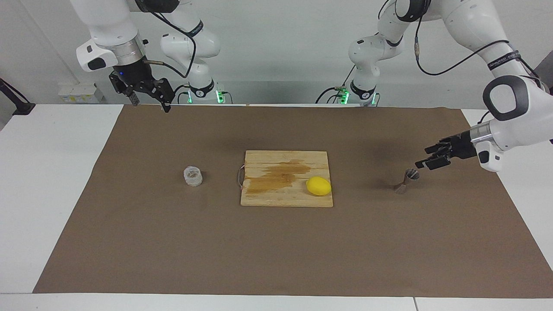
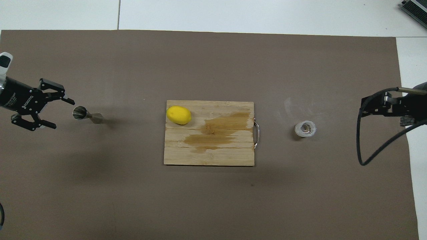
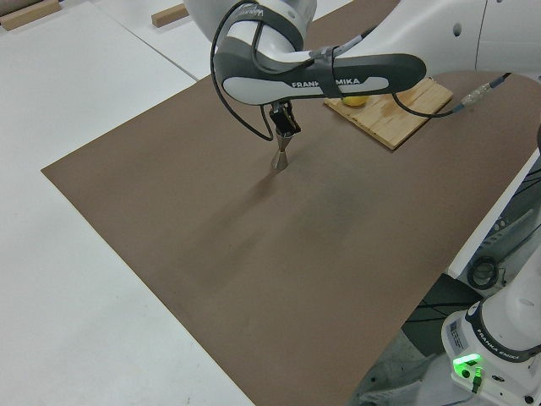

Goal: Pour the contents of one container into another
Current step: 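Open the left gripper and move it toward the small metal cup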

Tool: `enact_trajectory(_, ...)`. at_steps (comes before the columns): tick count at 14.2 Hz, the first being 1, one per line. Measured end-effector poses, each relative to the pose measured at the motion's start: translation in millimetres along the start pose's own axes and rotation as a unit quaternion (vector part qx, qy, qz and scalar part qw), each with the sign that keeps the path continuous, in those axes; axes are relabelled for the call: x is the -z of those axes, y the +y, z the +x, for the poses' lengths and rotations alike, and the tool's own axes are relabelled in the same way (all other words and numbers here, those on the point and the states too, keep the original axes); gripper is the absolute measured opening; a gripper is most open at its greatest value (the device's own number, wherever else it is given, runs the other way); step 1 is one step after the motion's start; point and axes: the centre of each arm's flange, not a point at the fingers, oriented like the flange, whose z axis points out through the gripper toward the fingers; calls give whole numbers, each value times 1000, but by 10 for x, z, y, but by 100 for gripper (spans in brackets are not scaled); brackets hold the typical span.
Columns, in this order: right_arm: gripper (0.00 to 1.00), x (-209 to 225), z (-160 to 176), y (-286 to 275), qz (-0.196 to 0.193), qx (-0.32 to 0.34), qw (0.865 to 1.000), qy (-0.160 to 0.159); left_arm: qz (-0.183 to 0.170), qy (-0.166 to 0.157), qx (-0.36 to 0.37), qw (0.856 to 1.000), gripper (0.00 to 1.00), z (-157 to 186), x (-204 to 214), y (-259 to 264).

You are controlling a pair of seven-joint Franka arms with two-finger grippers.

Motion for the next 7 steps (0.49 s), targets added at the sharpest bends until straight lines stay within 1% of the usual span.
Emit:
enact_trajectory(2,100,0,0,0,0,0,1000,0,-47,-37,50,997,100,267,-43,-164)
enact_trajectory(3,100,0,0,0,0,0,1000,0,-61,-51,68,994,100,373,-76,-226)
enact_trajectory(5,100,0,0,0,0,0,1000,0,-78,-72,97,990,100,543,-163,-312)
enact_trajectory(7,100,0,0,0,0,0,1000,0,-87,-84,125,985,100,685,-255,-372)
